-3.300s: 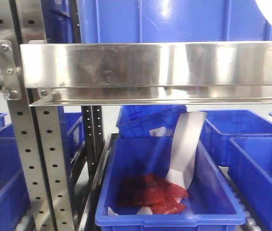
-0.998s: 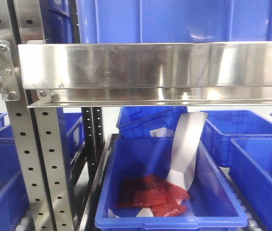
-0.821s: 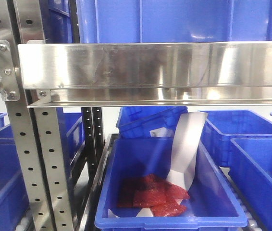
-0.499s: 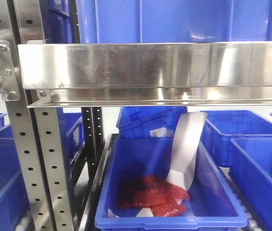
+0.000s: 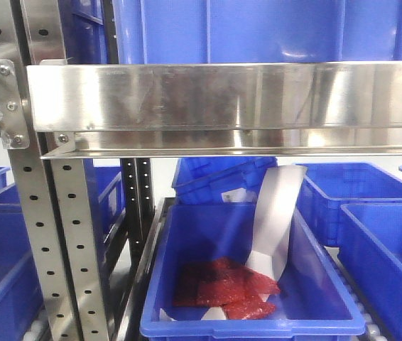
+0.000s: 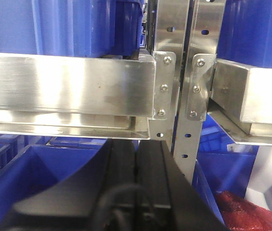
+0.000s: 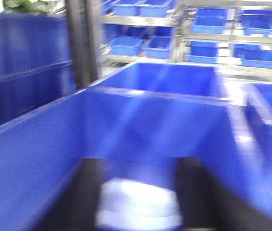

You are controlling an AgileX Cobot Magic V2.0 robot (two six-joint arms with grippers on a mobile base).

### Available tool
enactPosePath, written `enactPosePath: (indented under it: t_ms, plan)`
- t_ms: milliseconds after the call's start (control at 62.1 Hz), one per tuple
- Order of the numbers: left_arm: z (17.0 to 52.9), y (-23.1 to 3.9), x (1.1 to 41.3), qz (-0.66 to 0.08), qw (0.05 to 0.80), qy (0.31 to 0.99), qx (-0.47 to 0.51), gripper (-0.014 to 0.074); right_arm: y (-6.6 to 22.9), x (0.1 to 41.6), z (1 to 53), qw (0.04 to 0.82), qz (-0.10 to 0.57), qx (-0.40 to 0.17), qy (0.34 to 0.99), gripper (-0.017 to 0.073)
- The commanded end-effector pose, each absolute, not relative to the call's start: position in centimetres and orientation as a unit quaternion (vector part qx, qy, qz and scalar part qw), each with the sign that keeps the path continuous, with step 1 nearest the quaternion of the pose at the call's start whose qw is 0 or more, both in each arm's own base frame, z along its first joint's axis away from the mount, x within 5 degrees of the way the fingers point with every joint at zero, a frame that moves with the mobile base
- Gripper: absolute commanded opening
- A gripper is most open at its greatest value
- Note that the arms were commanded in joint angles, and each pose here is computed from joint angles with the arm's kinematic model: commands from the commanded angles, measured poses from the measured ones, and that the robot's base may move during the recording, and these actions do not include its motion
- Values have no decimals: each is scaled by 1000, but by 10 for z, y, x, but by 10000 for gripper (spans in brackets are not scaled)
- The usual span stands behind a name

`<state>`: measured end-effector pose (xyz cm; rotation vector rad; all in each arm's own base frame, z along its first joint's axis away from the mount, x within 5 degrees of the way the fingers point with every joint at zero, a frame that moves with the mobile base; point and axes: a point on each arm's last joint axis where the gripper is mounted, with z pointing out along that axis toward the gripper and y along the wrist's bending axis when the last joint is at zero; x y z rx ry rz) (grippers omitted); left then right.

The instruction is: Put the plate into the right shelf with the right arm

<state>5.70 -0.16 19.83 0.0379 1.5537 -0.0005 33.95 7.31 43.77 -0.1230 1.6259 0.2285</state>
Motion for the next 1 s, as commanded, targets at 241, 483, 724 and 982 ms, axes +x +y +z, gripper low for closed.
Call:
enactPosePath:
  t_ms: [241, 483, 724, 982]
  plan:
    - [203, -1, 56, -2, 744, 669, 7, -128, 22, 300, 476, 726, 84, 18, 682, 54]
    - [203, -1, 56, -2, 744, 669, 7, -128, 15, 252, 440, 745, 72, 32, 663, 54]
    - [203, -1, 56, -2, 744, 669, 7, -128, 9, 184, 378, 735, 65, 36, 675, 54]
    - [203, -1, 56, -2, 744, 669, 7, -128, 4, 113, 319, 745, 63, 34, 663, 54]
